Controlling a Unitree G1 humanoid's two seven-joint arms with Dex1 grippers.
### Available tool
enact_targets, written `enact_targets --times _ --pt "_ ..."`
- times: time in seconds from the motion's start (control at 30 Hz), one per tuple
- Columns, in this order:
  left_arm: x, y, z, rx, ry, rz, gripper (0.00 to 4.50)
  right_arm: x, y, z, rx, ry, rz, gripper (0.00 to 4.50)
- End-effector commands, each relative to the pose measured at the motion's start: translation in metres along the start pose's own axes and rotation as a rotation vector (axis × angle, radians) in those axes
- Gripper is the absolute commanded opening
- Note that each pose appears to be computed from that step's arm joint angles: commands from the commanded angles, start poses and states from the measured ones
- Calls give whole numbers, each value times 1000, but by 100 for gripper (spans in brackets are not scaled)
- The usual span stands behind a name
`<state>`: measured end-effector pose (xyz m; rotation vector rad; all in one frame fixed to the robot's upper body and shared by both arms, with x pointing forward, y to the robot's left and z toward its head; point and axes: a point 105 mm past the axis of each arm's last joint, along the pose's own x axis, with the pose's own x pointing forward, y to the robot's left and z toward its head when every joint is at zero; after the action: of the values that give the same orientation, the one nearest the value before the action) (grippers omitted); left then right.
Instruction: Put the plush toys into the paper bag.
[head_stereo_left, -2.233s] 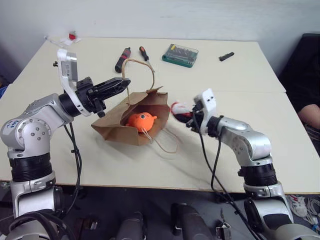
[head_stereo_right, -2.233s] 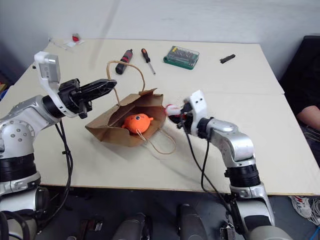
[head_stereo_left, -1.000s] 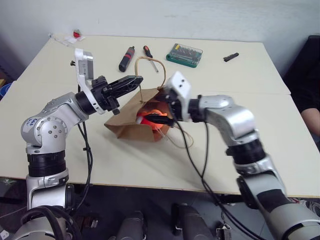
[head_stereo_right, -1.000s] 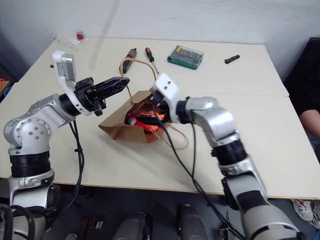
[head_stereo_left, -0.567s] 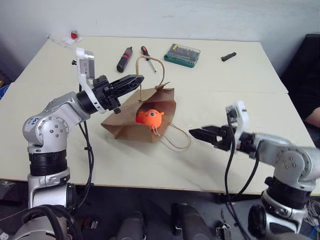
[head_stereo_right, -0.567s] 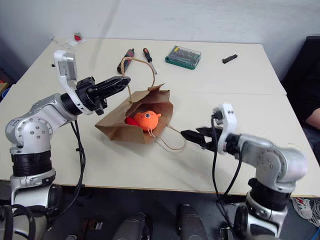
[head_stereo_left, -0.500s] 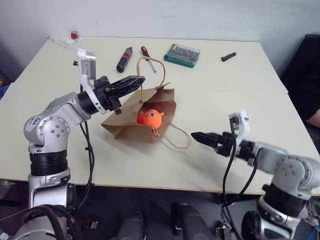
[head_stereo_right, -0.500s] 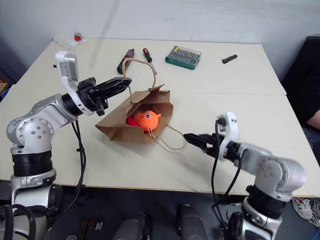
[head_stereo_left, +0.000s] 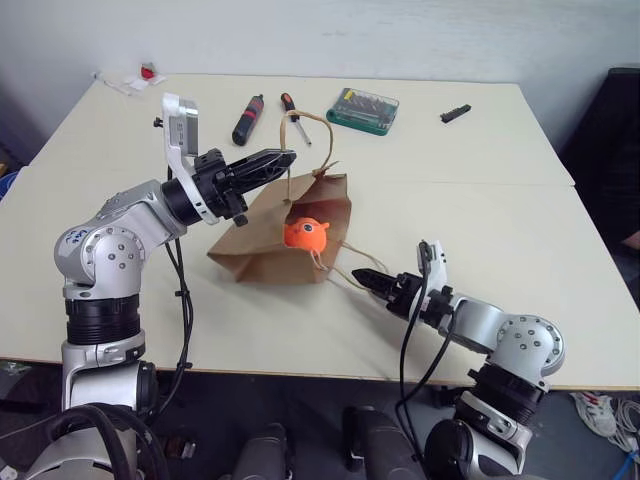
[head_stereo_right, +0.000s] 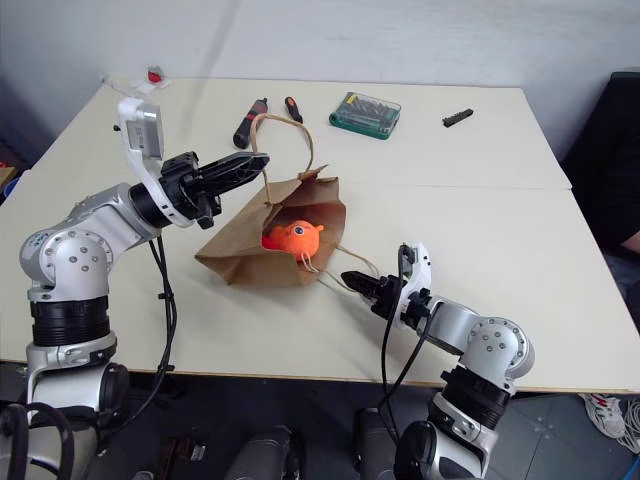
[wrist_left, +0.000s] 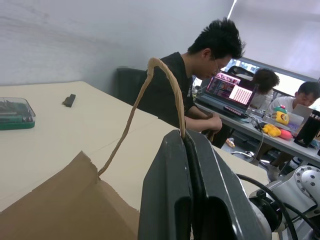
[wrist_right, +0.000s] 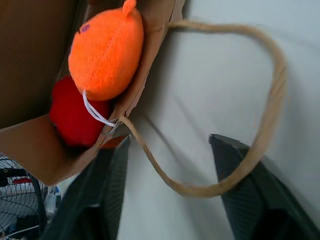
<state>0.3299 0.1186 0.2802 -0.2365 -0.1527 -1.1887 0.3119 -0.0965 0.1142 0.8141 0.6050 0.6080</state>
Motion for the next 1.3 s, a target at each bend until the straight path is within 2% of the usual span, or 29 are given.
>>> enact_targets --times 0.03,0.13,0.3,0.4,0.53,0.6,0.7,0.8,1.0,1.17,1.2,1.3 --pt "-2 -4 12 57 -23 -6 0 -8 16 14 -80 -49 47 117" --pt "-3 -4 12 55 -25 -4 0 -18 26 27 -150 -109 81 8" --pt "-4 -3 12 53 -27 0 0 -33 37 48 -229 -185 96 3" --pt "-3 -1 14 53 -40 -3 0 -49 53 63 -359 -230 129 3" --pt "13 0 24 82 -96 -17 0 -86 100 99 -608 -377 246 3" --pt "23 1 26 94 -115 -28 0 -99 124 110 -806 -465 256 3" --pt "37 8 21 90 -131 -24 0 -98 146 100 -1001 -432 291 3" --pt "47 12 9 98 -113 -29 0 -82 141 85 -1111 -374 248 3" --pt "49 14 -7 91 -89 -35 0 -64 125 75 -1181 -402 167 3" --pt "36 17 1 92 -102 -8 0 -62 125 73 -1134 -441 188 3" --pt "33 17 3 90 -106 -3 0 -62 125 73 -1105 -437 204 20" --pt "22 18 11 88 -119 13 62 -65 129 70 -1099 -411 248 90"
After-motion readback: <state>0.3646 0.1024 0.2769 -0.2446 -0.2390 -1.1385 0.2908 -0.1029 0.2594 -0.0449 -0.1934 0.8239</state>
